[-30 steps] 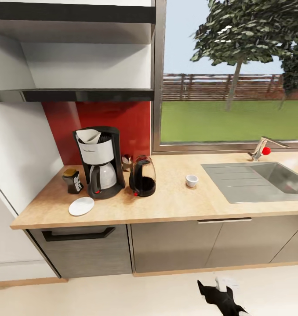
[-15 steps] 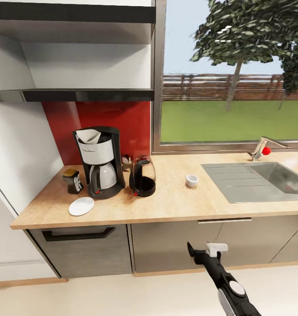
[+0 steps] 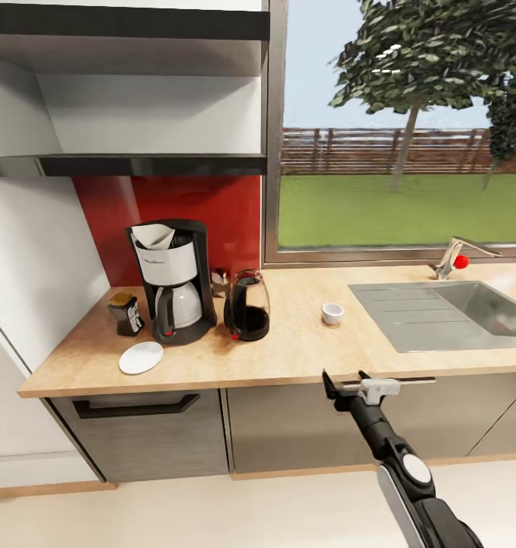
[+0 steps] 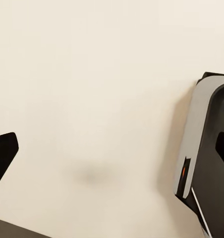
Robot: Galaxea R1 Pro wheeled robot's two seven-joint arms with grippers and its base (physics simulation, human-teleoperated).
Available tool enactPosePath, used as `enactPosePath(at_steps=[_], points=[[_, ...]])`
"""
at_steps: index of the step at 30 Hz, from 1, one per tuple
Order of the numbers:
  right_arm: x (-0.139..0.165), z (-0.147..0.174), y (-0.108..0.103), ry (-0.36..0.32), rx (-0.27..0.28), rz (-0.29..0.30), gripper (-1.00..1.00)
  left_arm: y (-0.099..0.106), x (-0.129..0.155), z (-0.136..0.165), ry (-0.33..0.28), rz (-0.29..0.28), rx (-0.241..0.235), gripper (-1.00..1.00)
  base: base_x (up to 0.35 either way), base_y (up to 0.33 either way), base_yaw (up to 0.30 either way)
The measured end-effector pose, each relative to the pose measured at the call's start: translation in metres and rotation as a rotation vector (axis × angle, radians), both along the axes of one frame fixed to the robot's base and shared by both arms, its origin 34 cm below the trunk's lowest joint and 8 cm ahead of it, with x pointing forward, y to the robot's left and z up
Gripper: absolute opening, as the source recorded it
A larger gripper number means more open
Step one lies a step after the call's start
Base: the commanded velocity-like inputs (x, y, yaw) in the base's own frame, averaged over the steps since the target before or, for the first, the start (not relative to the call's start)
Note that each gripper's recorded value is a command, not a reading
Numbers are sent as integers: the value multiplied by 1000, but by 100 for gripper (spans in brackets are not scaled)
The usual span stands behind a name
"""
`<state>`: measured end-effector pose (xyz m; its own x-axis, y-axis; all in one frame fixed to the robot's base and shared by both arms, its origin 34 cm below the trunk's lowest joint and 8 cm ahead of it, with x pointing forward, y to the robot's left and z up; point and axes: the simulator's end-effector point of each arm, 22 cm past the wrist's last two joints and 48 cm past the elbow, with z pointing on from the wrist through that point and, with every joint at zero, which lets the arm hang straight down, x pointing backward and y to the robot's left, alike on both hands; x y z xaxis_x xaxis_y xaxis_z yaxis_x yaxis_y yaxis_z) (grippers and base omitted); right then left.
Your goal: Set up a coffee station on the kitchen countertop: keep the coffee maker on the countertop, move the bottle of coffee from the kitchen shelf to the counter next to the coffee maker, place a paper coffee filter on top of the coffee maker, put the saucer next to the coffee maker with the coffee cup on the saucer, and place the electric kettle next to the coffee maker.
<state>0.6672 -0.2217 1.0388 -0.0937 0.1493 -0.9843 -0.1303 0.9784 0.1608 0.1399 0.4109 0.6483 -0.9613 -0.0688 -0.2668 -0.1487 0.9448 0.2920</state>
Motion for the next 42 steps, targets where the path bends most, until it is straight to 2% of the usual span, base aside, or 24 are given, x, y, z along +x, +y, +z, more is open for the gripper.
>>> enactPosePath(at_steps=[7, 11, 14, 17, 23, 25, 27, 30, 32, 34, 39, 42], points=[[2, 27, 2, -52, 6, 2, 100, -1, 2, 0, -3, -2, -4, 100, 0, 0, 0], [2, 32, 4, -46, 9, 7, 100, -1, 1, 0, -1, -4, -5, 100, 0, 0, 0], [3, 24, 9, 22, 13, 13, 100, -2, -1, -1, 3, -6, -7, 100, 0, 0, 0], [12, 18, 3, 101, 5, -23, 100, -5, 0, -1, 3, -21, -10, 100, 0, 0, 0], [59, 53, -23, 104, -23, -138, 100, -16, 4, -3, 6, -80, -22, 100, 0, 0, 0], [75, 60, -27, 114, -30, -153, 100, -19, 6, -3, 6, -96, -25, 100, 0, 0, 0], [90, 64, -29, 139, -40, -159, 100, -22, 9, -4, 6, -105, -29, 100, 0, 0, 0], [115, 67, -31, 220, -63, -159, 100, -27, 11, -6, 15, -114, -46, 100, 0, 0, 0], [126, 69, -35, 270, -78, -167, 100, -30, 7, -9, 37, -115, -64, 100, 0, 0, 0], [133, 71, -38, 291, -87, -182, 100, -30, 0, -10, 69, -111, -73, 100, 0, 0, 0], [141, 81, -53, 306, -104, -244, 100, -29, -25, -14, 186, -89, -85, 100, 0, 0, 0], [141, 83, -55, 308, -110, -262, 100, -30, -32, -15, 226, -80, -89, 100, 0, 0, 0]])
